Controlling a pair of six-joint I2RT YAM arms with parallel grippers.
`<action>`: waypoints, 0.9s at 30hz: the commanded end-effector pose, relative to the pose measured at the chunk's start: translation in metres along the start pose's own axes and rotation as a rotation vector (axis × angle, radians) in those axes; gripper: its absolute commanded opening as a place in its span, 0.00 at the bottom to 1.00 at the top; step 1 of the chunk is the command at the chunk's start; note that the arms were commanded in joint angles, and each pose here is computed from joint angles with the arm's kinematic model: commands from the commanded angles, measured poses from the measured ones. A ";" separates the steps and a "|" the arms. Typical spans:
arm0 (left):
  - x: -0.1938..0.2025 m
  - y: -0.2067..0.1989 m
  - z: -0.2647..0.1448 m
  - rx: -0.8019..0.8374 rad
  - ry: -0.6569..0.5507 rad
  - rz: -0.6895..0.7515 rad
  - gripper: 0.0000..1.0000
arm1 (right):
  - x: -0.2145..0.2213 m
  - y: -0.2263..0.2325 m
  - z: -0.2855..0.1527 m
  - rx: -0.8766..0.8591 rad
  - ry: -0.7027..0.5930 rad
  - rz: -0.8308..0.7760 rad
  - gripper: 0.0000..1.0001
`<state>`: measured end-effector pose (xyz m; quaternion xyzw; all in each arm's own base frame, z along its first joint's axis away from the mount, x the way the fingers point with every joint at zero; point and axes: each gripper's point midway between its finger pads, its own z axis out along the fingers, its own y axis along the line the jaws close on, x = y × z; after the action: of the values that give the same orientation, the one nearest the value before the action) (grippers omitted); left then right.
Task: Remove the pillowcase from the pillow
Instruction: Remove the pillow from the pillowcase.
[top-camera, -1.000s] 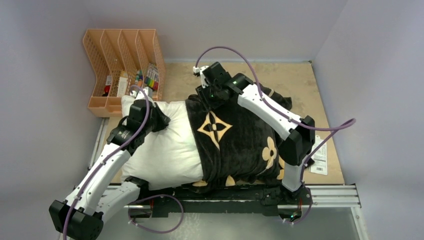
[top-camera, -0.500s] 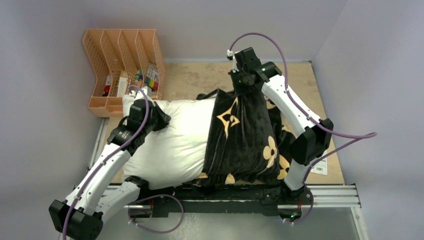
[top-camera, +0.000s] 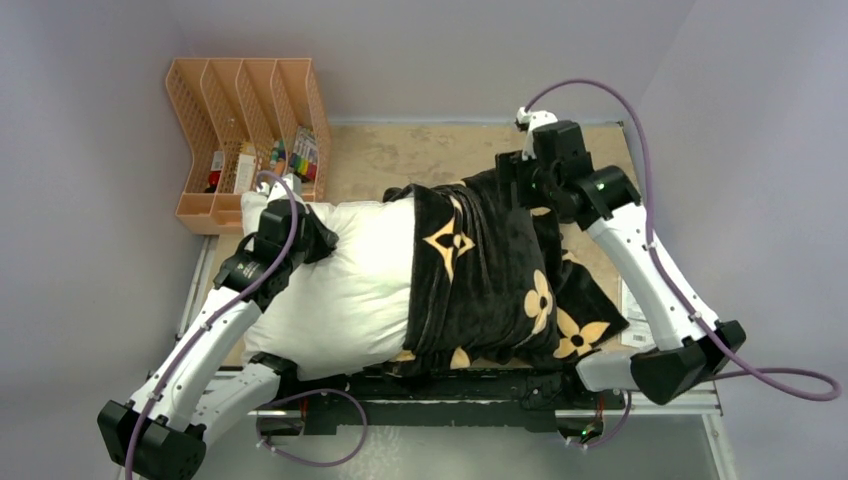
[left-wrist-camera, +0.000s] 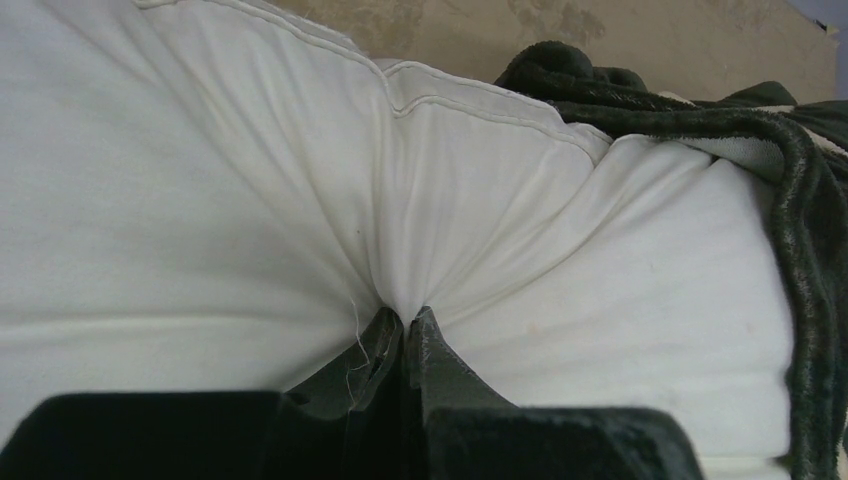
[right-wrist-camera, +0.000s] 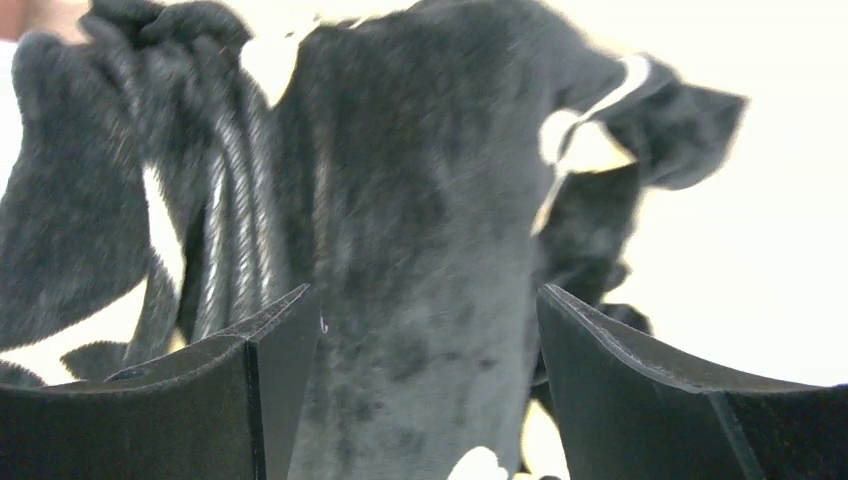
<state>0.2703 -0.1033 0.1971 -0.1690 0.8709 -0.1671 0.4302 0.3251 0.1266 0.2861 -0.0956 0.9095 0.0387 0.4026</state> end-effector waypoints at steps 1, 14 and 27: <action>0.022 0.047 -0.003 -0.186 0.079 0.076 0.00 | 0.050 0.052 0.043 -0.223 0.132 0.116 0.78; 0.020 0.056 -0.001 -0.254 0.086 0.051 0.00 | 0.044 -0.164 0.091 0.407 0.054 0.354 0.00; -0.007 0.058 0.011 -0.277 0.066 0.043 0.00 | 0.014 -0.024 0.047 -0.223 -0.055 0.228 0.45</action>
<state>0.2906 -0.0921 0.1904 -0.2032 0.8755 -0.1514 0.4113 0.3674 0.0891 0.1921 0.0337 0.9338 0.1757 0.3099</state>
